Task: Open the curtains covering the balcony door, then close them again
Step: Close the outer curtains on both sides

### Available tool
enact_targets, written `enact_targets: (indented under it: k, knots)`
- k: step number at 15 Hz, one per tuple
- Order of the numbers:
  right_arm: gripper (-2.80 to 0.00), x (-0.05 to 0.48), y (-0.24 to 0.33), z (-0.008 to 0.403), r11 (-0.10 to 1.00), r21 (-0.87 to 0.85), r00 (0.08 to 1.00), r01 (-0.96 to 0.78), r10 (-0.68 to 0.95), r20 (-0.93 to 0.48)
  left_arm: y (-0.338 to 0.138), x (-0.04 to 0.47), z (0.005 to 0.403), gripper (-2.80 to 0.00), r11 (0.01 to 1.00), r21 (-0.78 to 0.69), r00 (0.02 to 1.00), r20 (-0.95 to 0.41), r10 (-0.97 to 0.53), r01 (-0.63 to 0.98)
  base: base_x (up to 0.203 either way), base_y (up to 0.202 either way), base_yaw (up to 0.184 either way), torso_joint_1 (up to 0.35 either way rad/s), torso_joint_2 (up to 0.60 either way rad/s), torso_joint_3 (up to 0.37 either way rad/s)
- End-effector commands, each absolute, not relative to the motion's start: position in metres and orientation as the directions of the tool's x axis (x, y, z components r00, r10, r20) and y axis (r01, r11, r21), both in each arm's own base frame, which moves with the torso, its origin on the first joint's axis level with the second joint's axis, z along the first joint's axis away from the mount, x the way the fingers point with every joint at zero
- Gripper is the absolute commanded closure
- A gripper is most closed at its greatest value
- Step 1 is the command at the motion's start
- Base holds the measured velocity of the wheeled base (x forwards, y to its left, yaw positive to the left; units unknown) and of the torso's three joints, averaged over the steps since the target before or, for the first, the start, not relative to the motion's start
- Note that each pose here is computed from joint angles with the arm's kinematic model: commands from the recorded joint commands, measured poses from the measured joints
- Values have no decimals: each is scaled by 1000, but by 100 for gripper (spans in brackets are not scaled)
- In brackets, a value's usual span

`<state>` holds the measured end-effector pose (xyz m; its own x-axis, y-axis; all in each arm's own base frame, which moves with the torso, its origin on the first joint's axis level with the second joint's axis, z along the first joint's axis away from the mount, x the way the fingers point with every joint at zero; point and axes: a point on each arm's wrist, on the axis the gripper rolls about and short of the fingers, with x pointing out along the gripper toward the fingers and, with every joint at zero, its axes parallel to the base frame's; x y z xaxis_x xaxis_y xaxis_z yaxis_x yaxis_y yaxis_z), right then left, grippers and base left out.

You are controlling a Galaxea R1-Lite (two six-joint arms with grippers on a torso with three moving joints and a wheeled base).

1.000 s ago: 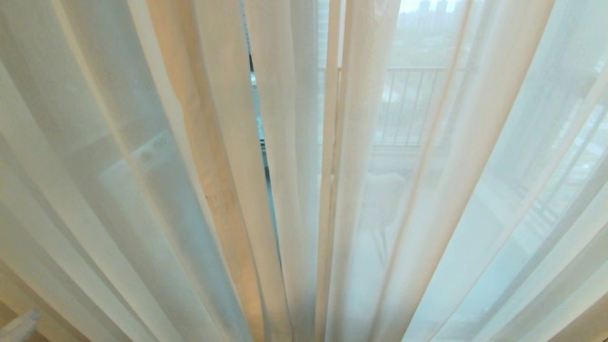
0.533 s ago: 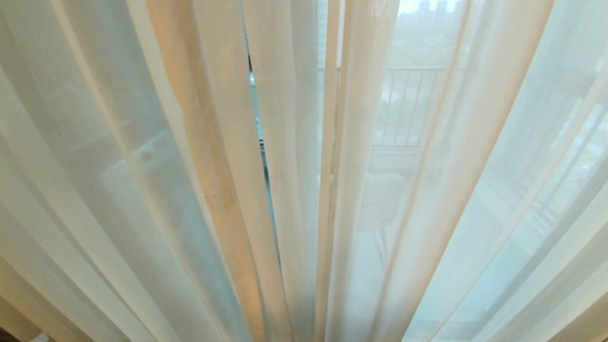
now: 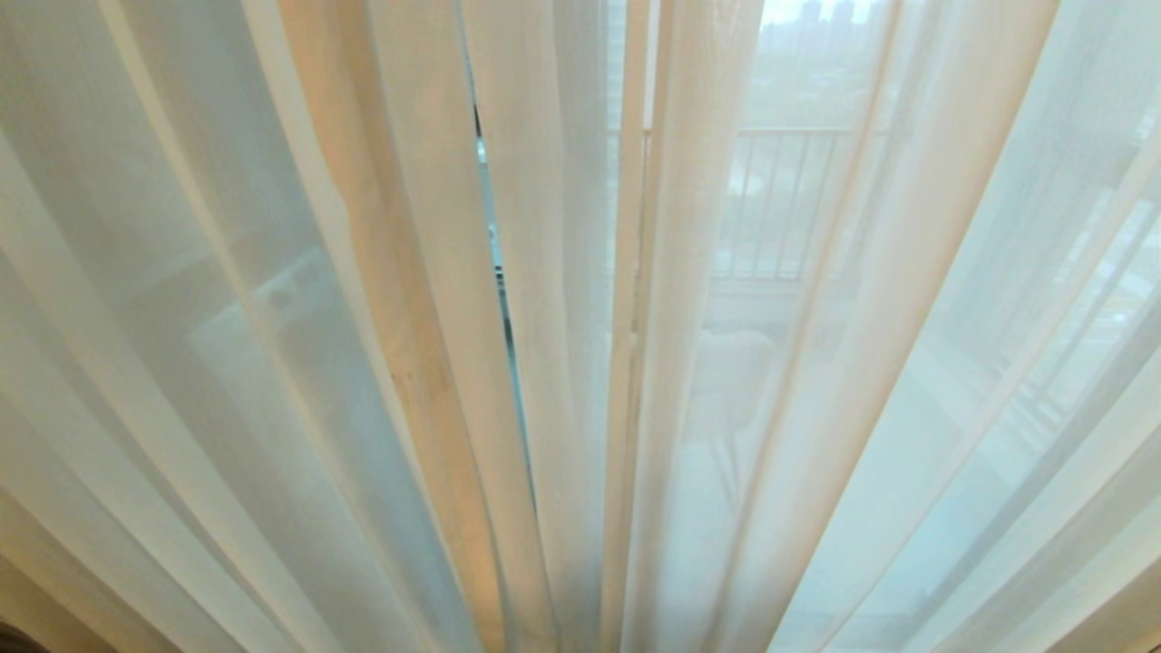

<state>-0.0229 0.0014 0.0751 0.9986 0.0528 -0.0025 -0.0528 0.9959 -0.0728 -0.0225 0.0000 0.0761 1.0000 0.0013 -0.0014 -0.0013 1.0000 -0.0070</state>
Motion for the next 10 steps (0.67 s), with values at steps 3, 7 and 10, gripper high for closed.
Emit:
enact_targets:
  k: [3, 7, 10]
  knots:
    - [0, -23, 1, 75, 996, -73, 999, -54, 54, -3, 0, -23, 76, 0, 1000, -9, 1000, 3, 2, -2, 0, 0, 0, 0, 0, 0]
    - [0, -23, 1, 75, 996, -73, 999, -54, 54, -5, 0, -23, 76, 0, 1000, -9, 1000, 3, 2, -2, 0, 0, 0, 0, 0, 0]
    - [0, -23, 1, 75, 996, -73, 999, -54, 54, -4, 0, -23, 76, 0, 1000, -11, 1000, 3, 2, -2, 0, 0, 0, 0, 0, 0]
